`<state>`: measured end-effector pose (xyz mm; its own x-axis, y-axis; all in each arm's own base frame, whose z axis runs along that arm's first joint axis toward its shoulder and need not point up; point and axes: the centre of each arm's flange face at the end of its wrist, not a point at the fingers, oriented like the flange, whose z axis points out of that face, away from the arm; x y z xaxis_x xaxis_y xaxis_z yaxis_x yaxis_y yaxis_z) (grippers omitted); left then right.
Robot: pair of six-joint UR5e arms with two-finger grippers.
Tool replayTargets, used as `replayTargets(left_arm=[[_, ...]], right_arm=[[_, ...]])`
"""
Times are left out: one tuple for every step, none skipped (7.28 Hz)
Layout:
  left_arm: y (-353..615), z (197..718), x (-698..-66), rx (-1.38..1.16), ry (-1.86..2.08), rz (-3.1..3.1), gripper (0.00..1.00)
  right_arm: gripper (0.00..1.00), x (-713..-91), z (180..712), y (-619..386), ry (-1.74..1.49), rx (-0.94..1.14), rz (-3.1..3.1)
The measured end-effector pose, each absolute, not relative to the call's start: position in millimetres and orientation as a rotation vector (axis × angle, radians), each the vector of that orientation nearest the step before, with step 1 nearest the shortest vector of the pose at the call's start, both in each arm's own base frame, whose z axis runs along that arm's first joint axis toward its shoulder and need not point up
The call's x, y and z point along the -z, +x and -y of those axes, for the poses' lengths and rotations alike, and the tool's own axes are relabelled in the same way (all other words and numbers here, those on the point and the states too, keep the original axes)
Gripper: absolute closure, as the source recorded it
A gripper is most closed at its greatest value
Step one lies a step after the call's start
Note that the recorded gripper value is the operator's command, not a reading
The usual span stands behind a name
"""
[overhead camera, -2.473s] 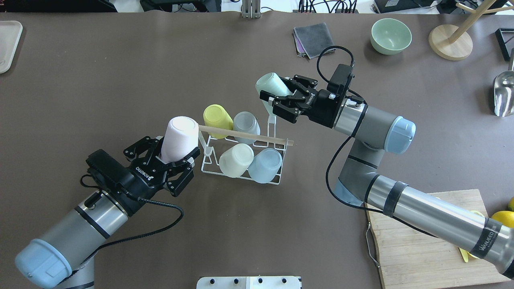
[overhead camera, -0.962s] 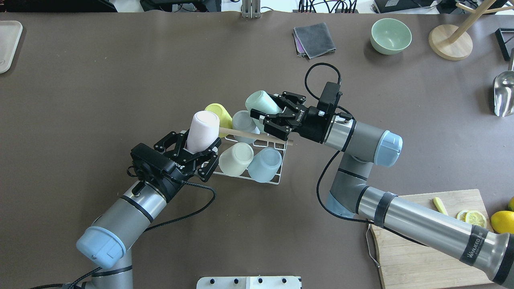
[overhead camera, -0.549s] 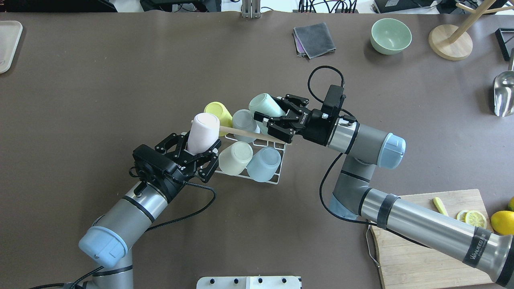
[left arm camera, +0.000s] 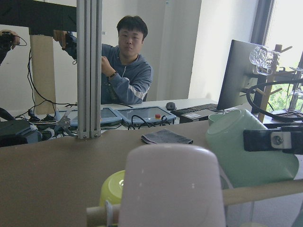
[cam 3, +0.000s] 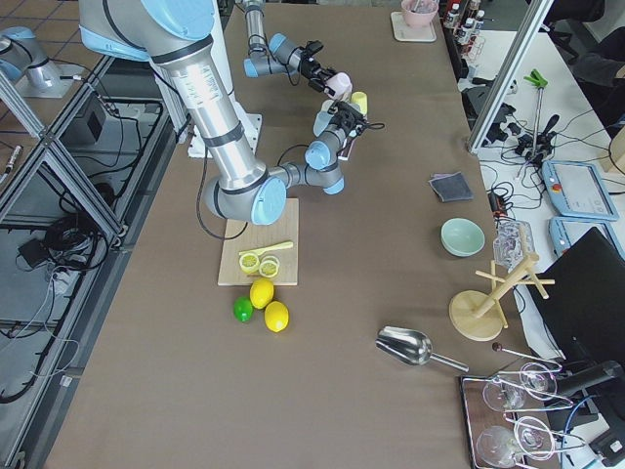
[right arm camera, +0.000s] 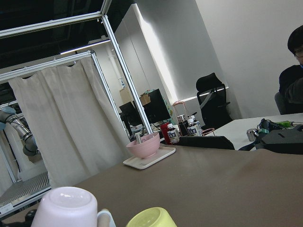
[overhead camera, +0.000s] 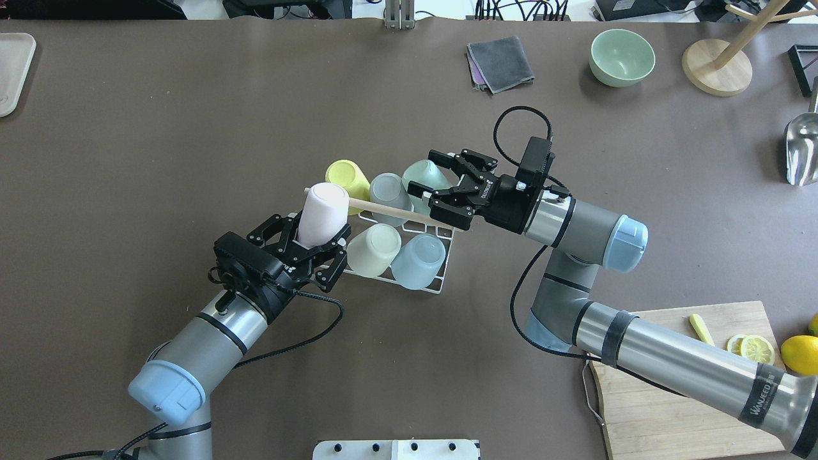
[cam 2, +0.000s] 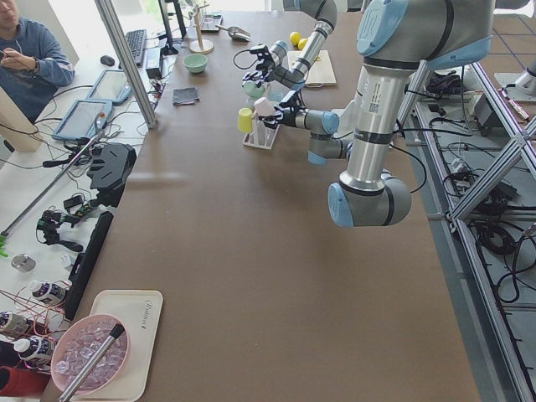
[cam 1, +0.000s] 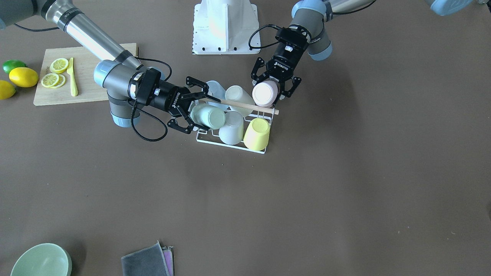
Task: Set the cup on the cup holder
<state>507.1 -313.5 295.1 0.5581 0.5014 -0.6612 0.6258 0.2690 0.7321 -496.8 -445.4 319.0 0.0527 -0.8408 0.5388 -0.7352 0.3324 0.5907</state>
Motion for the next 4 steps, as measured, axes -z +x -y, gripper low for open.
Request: replayTargets(left_arm=[[508.8,314.3,-297.8,0.105,1.372,-1.055,0.01],[508.7,314.5,-297.7,0.107,1.371,-1.056,0.01],[506.9,314.5,-296.3,0.111,1.372,-1.061,0.01],[502.3,314.3,-294.0,0.116,1.374,-1.066,0.01]], right_arm=[[0.00,-317.7,449.9,-492.1,1.435,0.140,1.696],[0.00,-316.3,455.9,-486.1,1.447,0.131,1.689],[0.00,-315.0,462.5,-479.5,1.460,0.123,1.680],[0.00,-313.7,470.8,-472.2,1.473,0.114,1.666]])
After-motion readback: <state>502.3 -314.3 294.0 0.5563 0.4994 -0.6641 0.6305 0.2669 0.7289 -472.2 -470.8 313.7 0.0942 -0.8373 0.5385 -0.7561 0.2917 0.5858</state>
